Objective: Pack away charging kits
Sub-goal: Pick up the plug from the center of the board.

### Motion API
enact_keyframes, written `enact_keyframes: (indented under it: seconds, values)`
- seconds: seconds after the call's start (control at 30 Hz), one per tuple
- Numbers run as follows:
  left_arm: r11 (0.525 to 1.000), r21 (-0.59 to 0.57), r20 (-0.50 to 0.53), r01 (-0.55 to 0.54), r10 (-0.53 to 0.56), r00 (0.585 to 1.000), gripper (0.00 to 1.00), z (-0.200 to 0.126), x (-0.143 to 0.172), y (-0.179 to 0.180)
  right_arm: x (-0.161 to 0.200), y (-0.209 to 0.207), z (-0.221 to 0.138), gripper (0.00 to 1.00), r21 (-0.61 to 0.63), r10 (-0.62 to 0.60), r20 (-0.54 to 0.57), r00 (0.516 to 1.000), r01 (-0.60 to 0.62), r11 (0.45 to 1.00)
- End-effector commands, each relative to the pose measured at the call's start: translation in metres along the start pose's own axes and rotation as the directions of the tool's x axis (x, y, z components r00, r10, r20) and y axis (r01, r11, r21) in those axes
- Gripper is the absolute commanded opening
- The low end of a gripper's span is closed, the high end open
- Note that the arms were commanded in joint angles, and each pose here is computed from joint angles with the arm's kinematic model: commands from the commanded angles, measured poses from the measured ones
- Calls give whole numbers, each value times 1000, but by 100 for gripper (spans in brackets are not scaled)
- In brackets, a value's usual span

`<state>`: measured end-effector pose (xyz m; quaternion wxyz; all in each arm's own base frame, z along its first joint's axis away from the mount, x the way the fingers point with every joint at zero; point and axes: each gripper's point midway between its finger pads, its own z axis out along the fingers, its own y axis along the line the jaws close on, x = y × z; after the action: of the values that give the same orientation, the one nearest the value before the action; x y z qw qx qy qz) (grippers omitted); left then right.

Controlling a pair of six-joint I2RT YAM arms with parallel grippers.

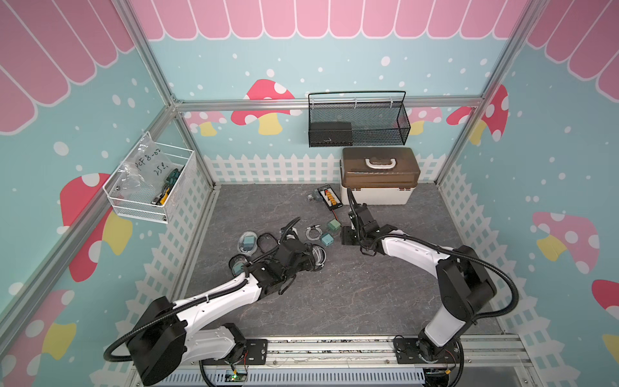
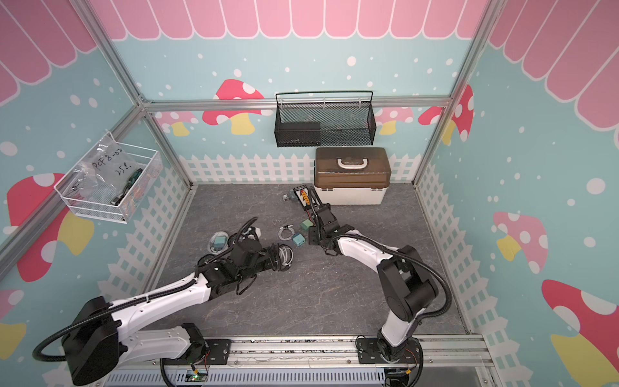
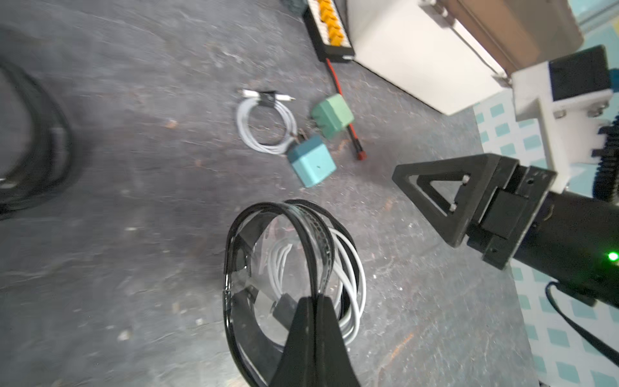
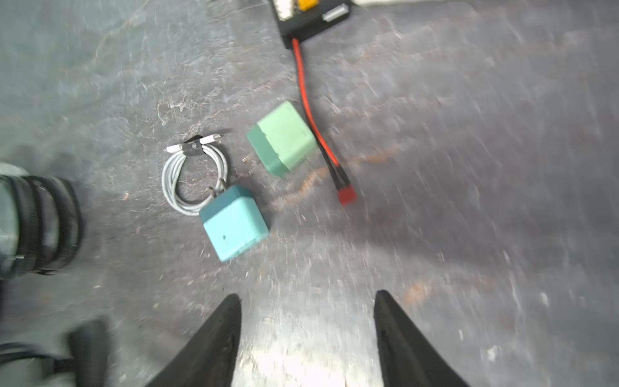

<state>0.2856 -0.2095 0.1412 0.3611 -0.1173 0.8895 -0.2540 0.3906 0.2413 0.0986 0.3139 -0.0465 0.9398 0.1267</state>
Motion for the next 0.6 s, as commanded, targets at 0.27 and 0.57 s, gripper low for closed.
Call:
enact_keyframes:
  seconds: [0.27,0.57]
  values:
    - [998,-66,-46,11,-14,999,0,-19,-7,62,4,58,74,64,-52,-249,-92,964,245,968]
    - [999,-31,-80,15,-17,997,0,-16,-6,61,23,47,87,44,14,-260,-153,953,265,964]
